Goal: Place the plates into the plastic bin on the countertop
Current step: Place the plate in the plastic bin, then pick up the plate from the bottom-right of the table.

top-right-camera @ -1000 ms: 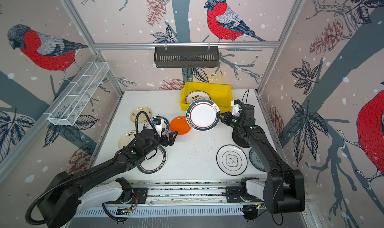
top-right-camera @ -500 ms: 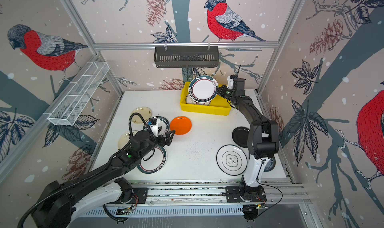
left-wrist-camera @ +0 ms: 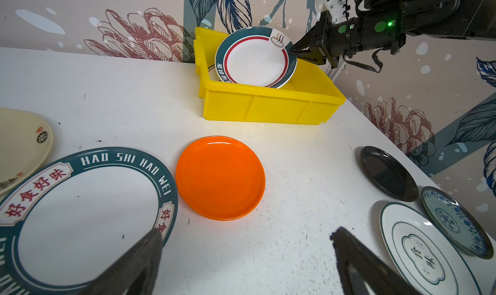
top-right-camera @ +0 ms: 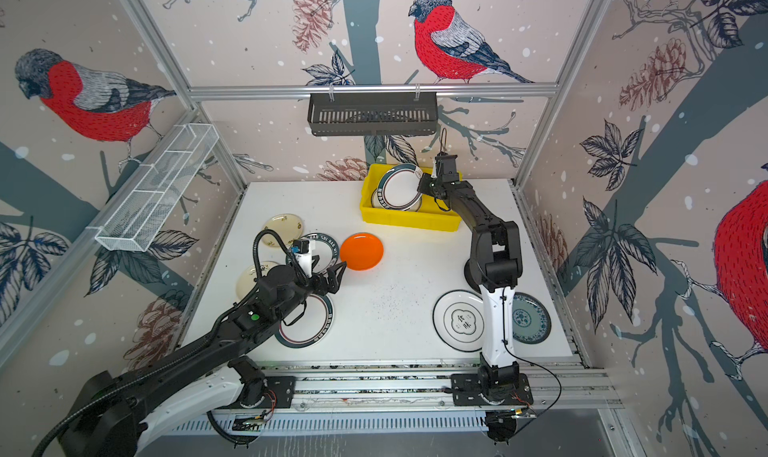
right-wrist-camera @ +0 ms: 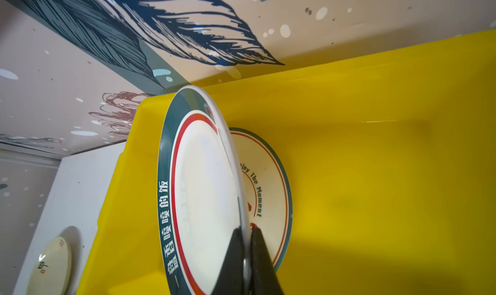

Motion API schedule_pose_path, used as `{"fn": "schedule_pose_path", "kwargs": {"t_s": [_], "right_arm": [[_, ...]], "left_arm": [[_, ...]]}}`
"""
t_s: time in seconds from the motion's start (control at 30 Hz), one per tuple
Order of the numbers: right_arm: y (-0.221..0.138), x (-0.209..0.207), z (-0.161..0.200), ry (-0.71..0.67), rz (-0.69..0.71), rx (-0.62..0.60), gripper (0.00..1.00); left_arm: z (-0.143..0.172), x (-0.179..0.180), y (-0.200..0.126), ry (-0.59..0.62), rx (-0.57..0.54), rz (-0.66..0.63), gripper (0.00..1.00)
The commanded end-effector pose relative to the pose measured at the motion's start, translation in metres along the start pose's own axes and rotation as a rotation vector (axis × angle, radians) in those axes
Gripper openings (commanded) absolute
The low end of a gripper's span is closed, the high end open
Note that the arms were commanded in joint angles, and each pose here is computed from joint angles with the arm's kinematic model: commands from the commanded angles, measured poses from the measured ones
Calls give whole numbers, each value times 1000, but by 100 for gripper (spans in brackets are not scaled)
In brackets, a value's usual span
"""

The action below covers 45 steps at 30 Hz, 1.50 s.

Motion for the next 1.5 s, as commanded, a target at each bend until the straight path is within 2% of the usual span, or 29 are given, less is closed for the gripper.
{"fn": "schedule_pose_path", "kwargs": {"t_s": [0.0,0.13,0.33,0.37,0.47,0.53,0.63,0.73,0.87,1.0,1.17,1.33,1.47], "right_arm": [[9,-3,-1,-30,78,-9,0],[25,-5,4,-21,128,33,0],[41,-11,16,-17,85,120,1],[41,-9,17,-24,58,135,8],[37,1,19,-63,-54,168,46],[29,6,17,-74,-91,161,59],[12,15,10,-84,-114,127,69],[-9,22,0,-96,-110,91,74],[-45,28,-4,-149,-52,3,95],[-86,28,-2,-145,-24,-44,97],[-159,19,29,-141,-102,-125,99],[-199,-8,74,-82,-138,-36,99],[-227,-32,119,0,-17,45,99]], "left_arm": [[-3,0,-2,-2,-18,-2,98],[-4,1,-5,-7,-24,-7,98],[-6,0,-6,-8,-36,1,98],[-5,-1,-6,-8,-37,10,98],[-3,-2,-2,-16,-34,31,98],[-2,-3,1,-14,-23,43,98],[-1,-5,6,-1,-17,66,98],[0,-8,11,18,-13,101,98],[2,-15,19,22,22,175,98],[9,-21,30,13,73,254,98],[13,-30,48,-22,180,344,98],[18,-41,61,-97,217,489,98],[25,-48,74,-175,281,541,95]]}}
Point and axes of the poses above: each gripper's point midway between its finger pads, its own y axis out along the fingers, its own x axis along the line the jaws close on, z = x × y, the point moved 10 cm from there along -y, back along the fingers, and after that the axes turned 9 degrees about y, right-handed, at the moved point
